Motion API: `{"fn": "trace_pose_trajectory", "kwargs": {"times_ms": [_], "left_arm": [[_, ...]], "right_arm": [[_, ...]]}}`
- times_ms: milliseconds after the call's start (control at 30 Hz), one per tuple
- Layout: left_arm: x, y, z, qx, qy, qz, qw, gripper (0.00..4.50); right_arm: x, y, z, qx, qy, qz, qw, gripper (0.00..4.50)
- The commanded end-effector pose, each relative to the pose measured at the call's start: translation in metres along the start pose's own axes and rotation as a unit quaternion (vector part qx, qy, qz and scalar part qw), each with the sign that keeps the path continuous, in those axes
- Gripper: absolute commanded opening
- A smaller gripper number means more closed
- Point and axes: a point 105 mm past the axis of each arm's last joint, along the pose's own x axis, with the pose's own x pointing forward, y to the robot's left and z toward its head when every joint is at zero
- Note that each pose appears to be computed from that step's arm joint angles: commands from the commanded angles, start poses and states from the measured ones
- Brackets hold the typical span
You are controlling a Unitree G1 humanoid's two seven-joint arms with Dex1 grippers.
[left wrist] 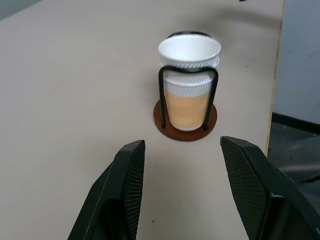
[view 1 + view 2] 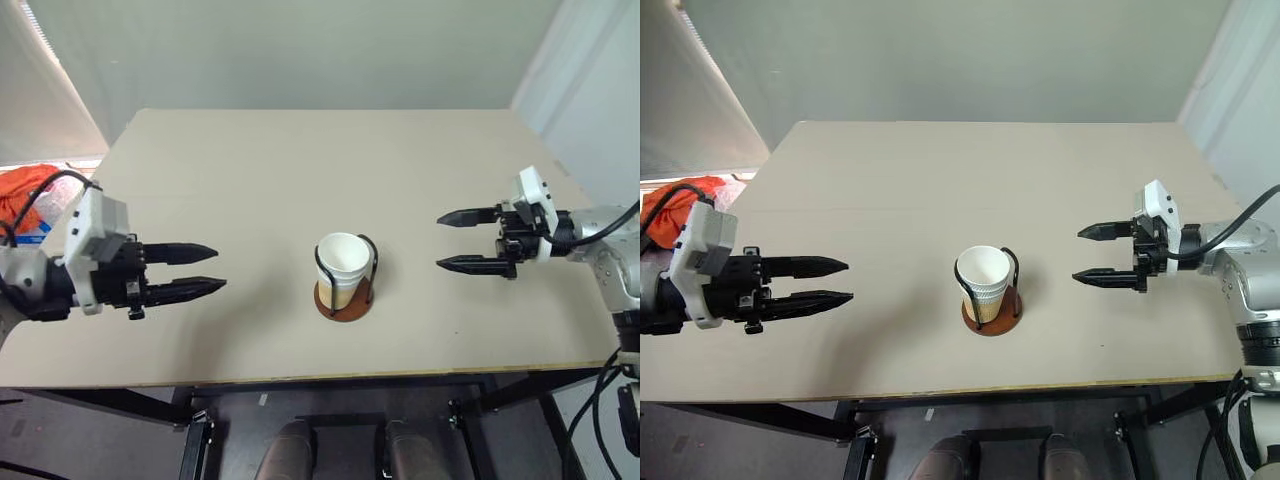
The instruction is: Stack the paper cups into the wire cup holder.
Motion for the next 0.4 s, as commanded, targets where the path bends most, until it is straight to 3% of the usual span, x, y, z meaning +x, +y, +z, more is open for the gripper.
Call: {"fn": "trace_pose_trajectory", "kwargs": {"times_ms": [33,400], "left_arm": [[-0.003,-0.001,0.007,0.012,-0.003,0.016,1.000,2.61],[0.007,-0.007,0.018,0.013,-0.015,-0.007,1.000,2.61]], "right_arm": [[0.000,-0.001,0.008,-0.024,-0.003,0.003,1.000,4.44],[-0.003,0.001,0.010,-0.031,0.005,0.001,0.999,4.44]]}}
